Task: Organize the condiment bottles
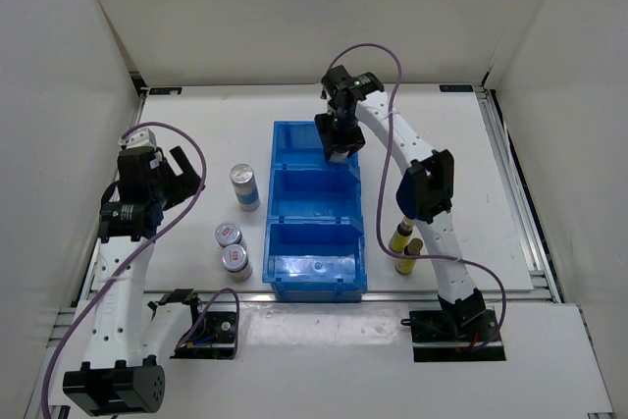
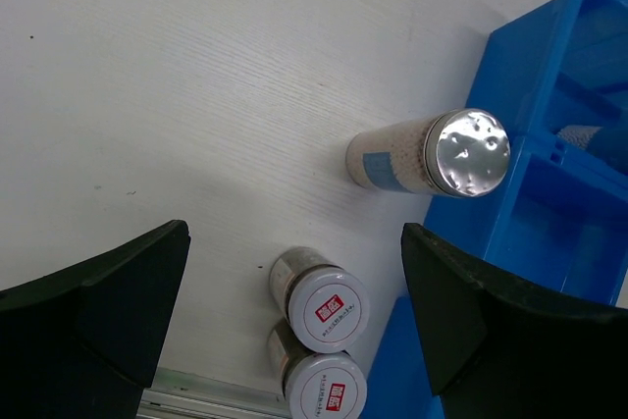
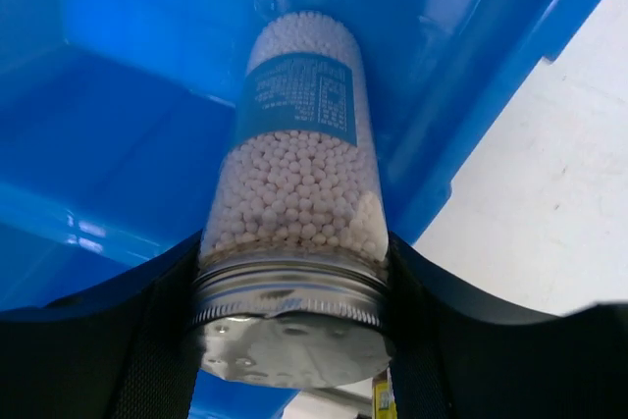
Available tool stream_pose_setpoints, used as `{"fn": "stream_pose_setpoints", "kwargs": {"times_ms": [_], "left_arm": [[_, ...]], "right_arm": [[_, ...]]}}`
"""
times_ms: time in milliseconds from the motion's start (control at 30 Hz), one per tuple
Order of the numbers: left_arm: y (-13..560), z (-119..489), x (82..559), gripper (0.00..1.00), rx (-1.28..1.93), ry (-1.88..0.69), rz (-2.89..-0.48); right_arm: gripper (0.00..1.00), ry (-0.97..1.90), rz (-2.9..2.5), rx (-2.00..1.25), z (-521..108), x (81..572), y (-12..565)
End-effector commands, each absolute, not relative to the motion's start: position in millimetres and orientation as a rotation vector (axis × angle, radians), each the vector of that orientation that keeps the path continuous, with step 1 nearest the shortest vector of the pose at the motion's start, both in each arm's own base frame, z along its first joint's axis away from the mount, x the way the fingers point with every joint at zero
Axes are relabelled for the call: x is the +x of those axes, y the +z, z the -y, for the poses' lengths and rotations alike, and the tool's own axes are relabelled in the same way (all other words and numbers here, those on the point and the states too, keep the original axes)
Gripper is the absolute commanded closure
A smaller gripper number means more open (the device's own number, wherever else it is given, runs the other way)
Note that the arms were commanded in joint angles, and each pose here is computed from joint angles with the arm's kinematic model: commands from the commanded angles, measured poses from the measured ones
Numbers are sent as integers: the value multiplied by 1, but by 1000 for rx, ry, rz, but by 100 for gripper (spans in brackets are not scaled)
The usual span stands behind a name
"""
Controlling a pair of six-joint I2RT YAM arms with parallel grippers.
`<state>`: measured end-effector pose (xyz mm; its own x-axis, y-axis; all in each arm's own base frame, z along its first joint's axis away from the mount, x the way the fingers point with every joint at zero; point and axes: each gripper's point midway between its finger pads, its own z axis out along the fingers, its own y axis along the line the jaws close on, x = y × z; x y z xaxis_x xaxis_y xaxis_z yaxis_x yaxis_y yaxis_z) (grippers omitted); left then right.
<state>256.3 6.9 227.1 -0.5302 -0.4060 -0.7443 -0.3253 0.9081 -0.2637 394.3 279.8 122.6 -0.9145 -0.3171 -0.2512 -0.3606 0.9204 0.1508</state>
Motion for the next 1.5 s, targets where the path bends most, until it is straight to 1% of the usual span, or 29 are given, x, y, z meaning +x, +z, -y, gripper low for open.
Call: {"fn": "stream_pose_setpoints", "kwargs": {"times_ms": [0, 33, 67, 133, 167, 233, 267, 400, 467, 500, 533, 600, 633, 700, 800, 967, 1067, 1300, 1467], "left_arm": [[224, 0, 257, 0, -511, -162, -2175], [226, 2, 259, 0, -487, -174, -2169], [227, 7, 259, 0, -461, -203, -2177], [231, 12, 263, 0, -412, -226, -2161], [229, 16, 264, 0, -402, -250, -2175], [232, 17, 270, 0, -378, -261, -2161], [232, 19, 269, 0, -363, -266, -2163], [232, 22, 277, 0, -325, -282, -2158], [233, 26, 279, 0, -311, -309, -2158], [235, 25, 282, 0, -296, -304, -2144], [238, 29, 283, 0, -282, -325, -2137], [240, 32, 289, 0, -252, -344, -2122], [241, 36, 291, 0, -223, -365, -2119], [241, 45, 295, 0, -175, -420, -2112], [237, 61, 308, 0, -87, -490, -2106], [218, 86, 327, 0, 108, -481, -2181], [214, 81, 343, 0, 89, -440, -2174], [193, 98, 352, 0, 142, -432, -2213], [177, 96, 358, 0, 130, -401, -2261]], "right_arm": [[90, 316, -2791, -494, -280, 413, 134], [83, 309, -2804, -480, -276, 416, 129], [67, 321, -2805, -483, -277, 415, 129], [48, 323, -2808, -470, -279, 417, 127], [34, 329, -2795, -469, -279, 416, 133], [19, 332, -2755, -449, -279, 421, 147], [0, 345, -2736, -432, -280, 422, 156], [0, 381, -2654, -396, -277, 425, 193], [0, 422, -2553, -364, -273, 428, 232], [0, 426, -2542, -363, -274, 430, 233], [0, 447, -2483, -359, -273, 427, 257], [0, 444, -2435, -347, -268, 425, 275], [0, 459, -2376, -326, -265, 422, 298], [0, 454, -2317, -300, -252, 415, 326], [0, 456, -2291, -284, -241, 407, 339], [0, 429, -2361, -248, -218, 397, 324], [0, 407, -2415, -240, -210, 390, 312], [0, 390, -2455, -231, -203, 386, 305], [0, 383, -2485, -212, -196, 387, 295]]}}
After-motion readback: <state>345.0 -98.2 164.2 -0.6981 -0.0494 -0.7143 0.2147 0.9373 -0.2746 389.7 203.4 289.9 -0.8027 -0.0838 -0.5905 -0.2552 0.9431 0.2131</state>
